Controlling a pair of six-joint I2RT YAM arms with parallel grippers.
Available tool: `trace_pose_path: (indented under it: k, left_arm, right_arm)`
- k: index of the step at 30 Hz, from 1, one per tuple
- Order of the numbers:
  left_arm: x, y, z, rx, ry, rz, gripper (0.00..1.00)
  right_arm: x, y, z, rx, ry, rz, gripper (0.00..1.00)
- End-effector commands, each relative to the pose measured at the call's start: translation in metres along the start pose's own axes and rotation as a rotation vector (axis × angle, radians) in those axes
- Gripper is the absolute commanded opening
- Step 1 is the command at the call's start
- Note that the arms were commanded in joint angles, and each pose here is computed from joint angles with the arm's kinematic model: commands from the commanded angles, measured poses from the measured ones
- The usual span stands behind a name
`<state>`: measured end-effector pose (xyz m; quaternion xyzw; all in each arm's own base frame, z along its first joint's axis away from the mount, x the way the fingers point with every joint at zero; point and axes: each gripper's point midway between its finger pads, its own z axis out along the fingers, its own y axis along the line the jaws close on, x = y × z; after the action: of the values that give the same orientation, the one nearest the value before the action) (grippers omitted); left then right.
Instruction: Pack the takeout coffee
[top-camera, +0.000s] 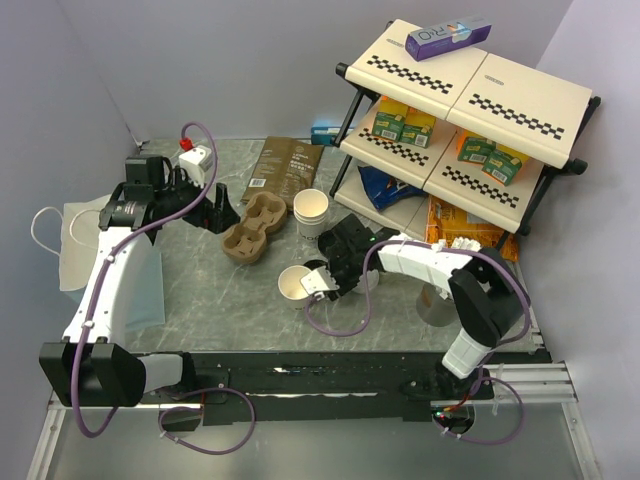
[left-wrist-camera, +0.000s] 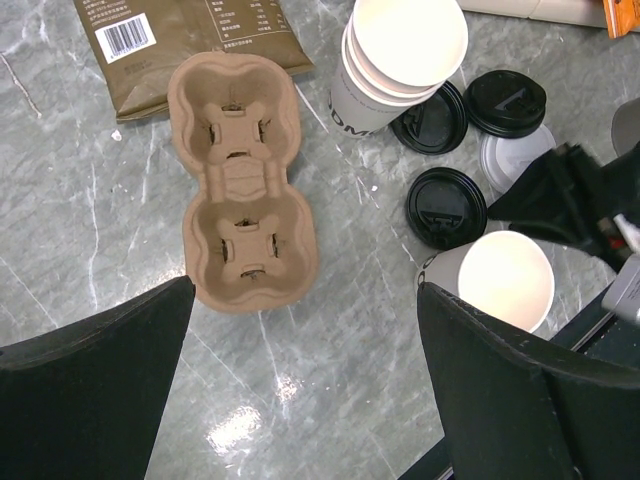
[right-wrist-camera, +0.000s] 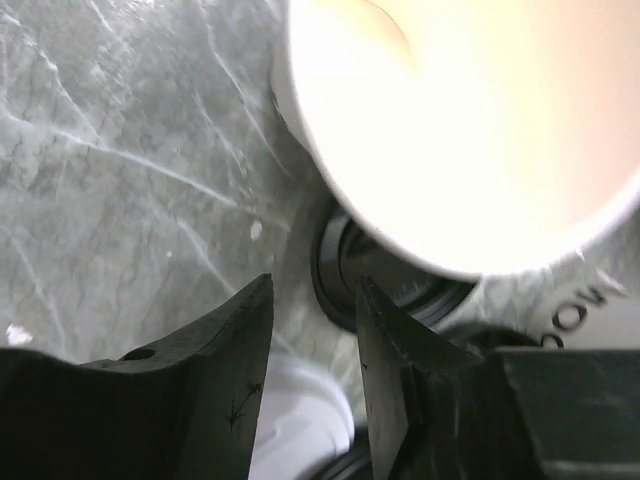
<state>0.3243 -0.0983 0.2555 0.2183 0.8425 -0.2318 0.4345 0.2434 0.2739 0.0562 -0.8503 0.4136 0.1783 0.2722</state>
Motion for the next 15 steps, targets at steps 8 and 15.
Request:
trace_pose_path:
  k: [8, 15]
  left_arm:
    - [-0.007, -0.001, -0.019, -0.017, -0.059, 0.004, 0.99]
    - [-0.008, 0.003, -0.022, -0.023, -0.07, -0.009, 0.99]
  right_arm:
    - [0.005, -0.008, 0.026, -0.009, 0.013, -0.153, 0.43]
    - [0.016, -0.007, 0.035, -0.02, 0.038, -0.138, 0.39]
